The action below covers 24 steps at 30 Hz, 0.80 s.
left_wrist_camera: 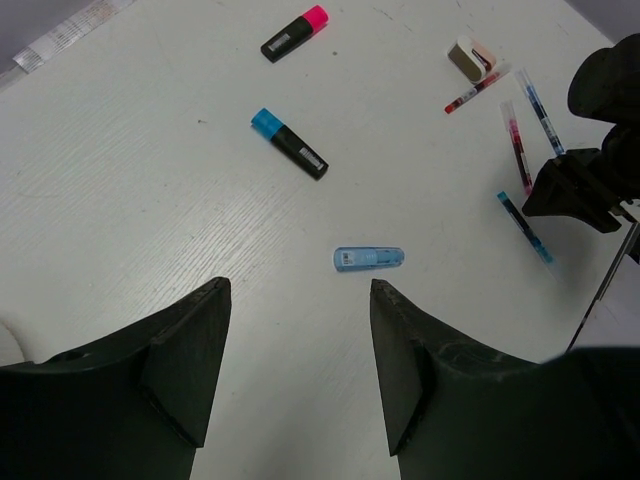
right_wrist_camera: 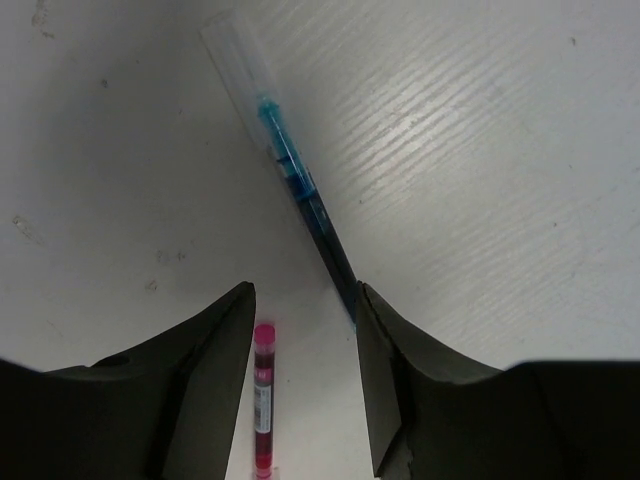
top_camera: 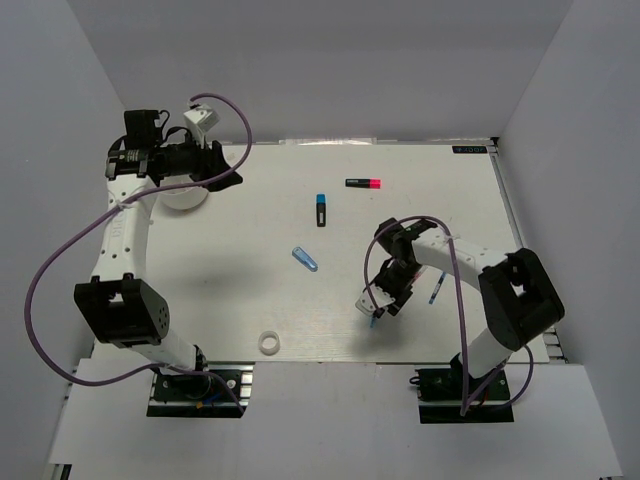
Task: Sort the stationery into containers
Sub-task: Pick up the pen from the center of the board.
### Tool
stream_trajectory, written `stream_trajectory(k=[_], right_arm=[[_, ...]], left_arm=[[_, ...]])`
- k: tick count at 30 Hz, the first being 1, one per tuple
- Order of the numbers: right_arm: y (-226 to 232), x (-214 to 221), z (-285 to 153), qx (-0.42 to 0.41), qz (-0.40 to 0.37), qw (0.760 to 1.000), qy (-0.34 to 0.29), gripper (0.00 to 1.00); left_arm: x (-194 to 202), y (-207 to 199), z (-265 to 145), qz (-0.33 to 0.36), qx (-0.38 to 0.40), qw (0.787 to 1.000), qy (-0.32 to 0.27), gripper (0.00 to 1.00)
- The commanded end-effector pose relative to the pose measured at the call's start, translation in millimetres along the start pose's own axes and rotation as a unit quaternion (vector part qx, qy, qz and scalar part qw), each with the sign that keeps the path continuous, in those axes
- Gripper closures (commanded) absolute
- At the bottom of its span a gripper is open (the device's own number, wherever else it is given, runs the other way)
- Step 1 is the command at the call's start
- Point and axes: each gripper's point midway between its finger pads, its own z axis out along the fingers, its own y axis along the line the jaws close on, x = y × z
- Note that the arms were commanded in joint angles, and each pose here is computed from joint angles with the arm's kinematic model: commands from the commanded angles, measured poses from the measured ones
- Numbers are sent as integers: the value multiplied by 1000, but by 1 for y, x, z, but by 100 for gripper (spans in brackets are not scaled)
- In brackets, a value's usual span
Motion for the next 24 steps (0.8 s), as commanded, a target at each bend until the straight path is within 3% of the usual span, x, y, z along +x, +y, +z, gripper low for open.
stream_trajectory(k=[1, 10, 17, 24], right_arm=[[-8, -3, 3, -22, -89, 996, 3, 49], [-15, -1, 21, -32, -101, 994, 19, 50], [-6, 5, 38, -70, -107, 991, 37, 67], [5, 13, 49, -79, -111, 989, 61, 76]], left_arm=[[-12, -13, -6, 14, 6, 1000, -13, 32], [-4, -14, -4, 10, 2, 1000, -4, 32], [1, -13, -4, 9, -4, 1000, -1, 33], [-1, -19, -3, 12, 3, 1000, -2, 34]])
